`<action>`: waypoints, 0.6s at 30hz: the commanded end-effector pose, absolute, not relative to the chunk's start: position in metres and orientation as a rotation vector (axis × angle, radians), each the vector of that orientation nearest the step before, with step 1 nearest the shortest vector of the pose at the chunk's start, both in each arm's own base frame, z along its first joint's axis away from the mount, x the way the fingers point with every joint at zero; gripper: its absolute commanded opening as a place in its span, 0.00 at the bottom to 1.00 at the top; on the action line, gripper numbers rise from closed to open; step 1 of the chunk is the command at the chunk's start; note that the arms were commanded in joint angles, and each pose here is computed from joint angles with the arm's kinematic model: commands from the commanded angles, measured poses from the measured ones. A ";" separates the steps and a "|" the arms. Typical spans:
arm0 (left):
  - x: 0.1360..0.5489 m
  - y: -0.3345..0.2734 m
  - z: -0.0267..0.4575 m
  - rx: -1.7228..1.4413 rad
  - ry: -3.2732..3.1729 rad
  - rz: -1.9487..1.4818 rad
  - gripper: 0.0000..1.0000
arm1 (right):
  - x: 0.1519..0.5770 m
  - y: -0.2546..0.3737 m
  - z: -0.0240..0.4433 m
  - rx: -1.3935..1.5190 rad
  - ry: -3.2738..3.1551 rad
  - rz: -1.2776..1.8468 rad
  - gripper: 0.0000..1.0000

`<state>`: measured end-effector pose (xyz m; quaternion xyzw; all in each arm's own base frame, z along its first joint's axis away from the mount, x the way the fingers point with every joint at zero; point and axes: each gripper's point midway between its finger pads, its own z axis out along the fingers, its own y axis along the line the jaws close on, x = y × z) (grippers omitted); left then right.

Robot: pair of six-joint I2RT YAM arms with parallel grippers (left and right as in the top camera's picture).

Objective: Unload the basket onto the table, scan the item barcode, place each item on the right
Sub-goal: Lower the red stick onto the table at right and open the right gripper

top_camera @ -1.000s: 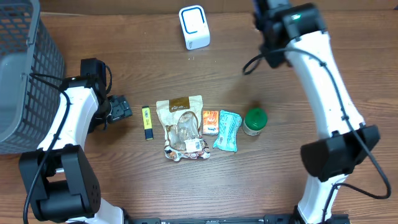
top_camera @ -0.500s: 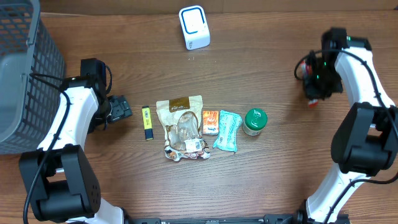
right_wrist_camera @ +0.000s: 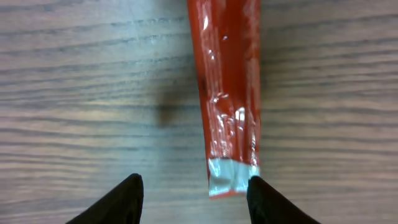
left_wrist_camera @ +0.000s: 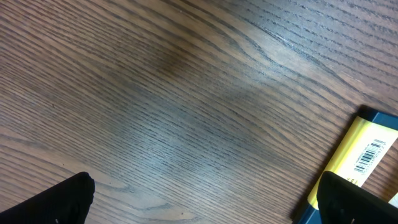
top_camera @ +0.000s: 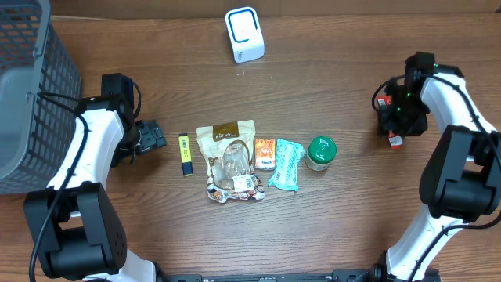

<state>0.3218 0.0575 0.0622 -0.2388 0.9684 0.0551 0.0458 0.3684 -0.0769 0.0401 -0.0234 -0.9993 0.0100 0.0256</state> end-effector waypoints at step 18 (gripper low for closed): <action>0.320 0.058 0.060 -0.710 2.968 0.185 1.00 | 0.373 0.024 0.160 -0.354 -2.980 -0.745 0.69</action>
